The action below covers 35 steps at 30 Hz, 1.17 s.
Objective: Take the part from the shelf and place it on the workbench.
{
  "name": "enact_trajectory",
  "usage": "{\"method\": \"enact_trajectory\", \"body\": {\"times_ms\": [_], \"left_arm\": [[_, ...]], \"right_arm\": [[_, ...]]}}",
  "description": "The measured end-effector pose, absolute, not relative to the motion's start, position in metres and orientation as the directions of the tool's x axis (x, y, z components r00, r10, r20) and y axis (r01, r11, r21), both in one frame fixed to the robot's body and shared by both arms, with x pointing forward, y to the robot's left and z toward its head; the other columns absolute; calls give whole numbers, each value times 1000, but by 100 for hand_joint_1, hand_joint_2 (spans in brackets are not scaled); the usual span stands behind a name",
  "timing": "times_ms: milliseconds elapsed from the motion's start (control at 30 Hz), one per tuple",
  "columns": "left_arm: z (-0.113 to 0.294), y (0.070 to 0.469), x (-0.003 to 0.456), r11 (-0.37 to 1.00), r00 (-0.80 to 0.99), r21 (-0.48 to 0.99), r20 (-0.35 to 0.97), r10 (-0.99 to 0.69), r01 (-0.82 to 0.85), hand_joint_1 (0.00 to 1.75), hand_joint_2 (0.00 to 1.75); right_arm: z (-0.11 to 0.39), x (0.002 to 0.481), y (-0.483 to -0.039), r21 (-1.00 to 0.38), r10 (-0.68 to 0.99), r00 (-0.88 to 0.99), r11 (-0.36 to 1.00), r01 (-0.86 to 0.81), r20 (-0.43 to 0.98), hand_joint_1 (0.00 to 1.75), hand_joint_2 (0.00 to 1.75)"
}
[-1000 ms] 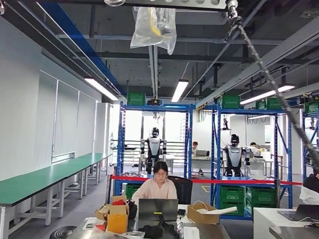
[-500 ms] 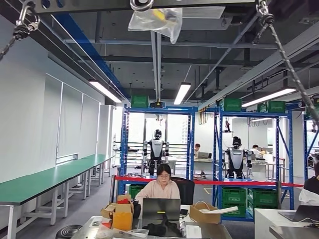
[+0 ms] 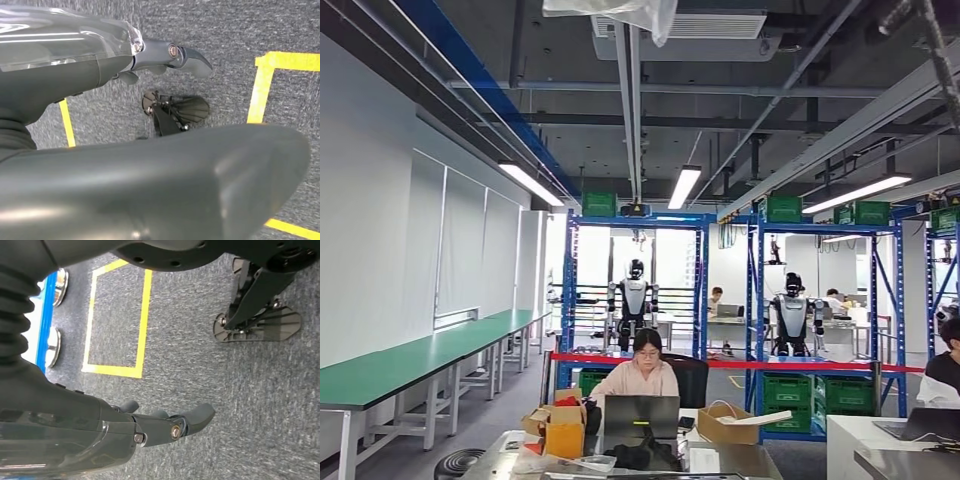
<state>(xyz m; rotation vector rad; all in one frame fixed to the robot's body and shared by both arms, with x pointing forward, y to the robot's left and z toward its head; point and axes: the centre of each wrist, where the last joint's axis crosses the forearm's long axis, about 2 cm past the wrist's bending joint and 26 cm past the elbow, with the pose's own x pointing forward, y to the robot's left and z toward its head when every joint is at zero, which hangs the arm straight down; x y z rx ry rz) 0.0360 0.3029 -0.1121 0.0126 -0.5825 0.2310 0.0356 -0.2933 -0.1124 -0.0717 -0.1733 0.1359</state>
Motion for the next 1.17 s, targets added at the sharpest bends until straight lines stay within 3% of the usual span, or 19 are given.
{"method": "enact_trajectory", "body": {"times_ms": [33,167,700,733,833,867,1167], "left_arm": [[-112,303,36,972,807,-55,548,220,-228,0,175],[-112,302,36,965,798,-56,552,243,-255,0,175],[-112,305,28,966,837,-27,492,238,-259,0,175],[-112,306,28,967,843,-22,485,231,-252,0,175],[-112,307,26,972,859,-10,466,213,-235,0,44],[-112,308,25,973,863,-6,460,207,-230,0,0],[-112,309,21,984,901,16,405,154,-176,0,0]], "right_arm": [[-112,35,-294,-83,142,975,988,-129,168,0,0],[-112,36,-294,-82,140,974,989,-127,178,0,175],[-113,28,-298,-70,53,978,997,-39,201,0,175],[-113,28,-298,-69,49,978,997,-36,202,0,131],[-113,26,-298,-65,42,978,997,-29,206,0,0],[-113,25,-297,-64,39,978,998,-26,207,0,0],[-113,19,-296,-48,21,976,999,-11,219,0,0]]}}
